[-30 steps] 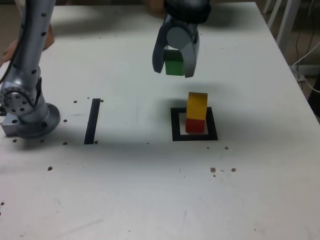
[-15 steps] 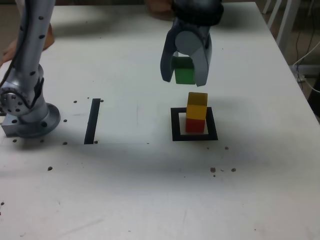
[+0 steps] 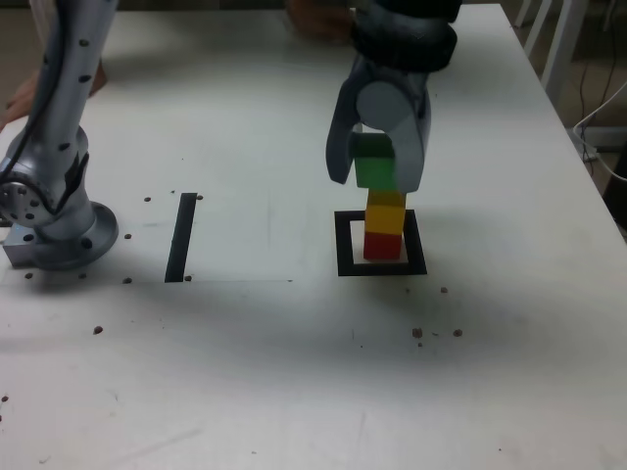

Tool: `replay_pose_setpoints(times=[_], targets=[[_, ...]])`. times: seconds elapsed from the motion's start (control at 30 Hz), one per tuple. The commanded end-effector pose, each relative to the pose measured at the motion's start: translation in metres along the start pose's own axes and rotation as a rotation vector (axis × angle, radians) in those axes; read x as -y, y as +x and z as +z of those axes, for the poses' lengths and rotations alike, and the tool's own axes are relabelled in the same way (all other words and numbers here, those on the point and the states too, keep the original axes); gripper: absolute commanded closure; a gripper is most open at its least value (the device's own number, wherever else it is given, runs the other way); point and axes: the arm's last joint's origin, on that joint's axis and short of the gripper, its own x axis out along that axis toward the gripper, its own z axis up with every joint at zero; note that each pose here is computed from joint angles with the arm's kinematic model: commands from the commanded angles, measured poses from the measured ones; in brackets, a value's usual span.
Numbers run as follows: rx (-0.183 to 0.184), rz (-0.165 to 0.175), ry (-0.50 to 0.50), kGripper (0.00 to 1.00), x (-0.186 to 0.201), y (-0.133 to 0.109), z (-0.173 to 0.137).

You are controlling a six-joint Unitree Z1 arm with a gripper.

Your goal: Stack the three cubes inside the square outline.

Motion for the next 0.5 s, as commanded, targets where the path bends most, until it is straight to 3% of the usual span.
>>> replay_pose_setpoints(times=[0.0,0.47], targets=[[-0.037,-0.009,0.004,0.74,0.0024,0.0032,0.0025],[-0.059,-0.008,0.006,0.74,0.0013,0.0118,0.0120]])
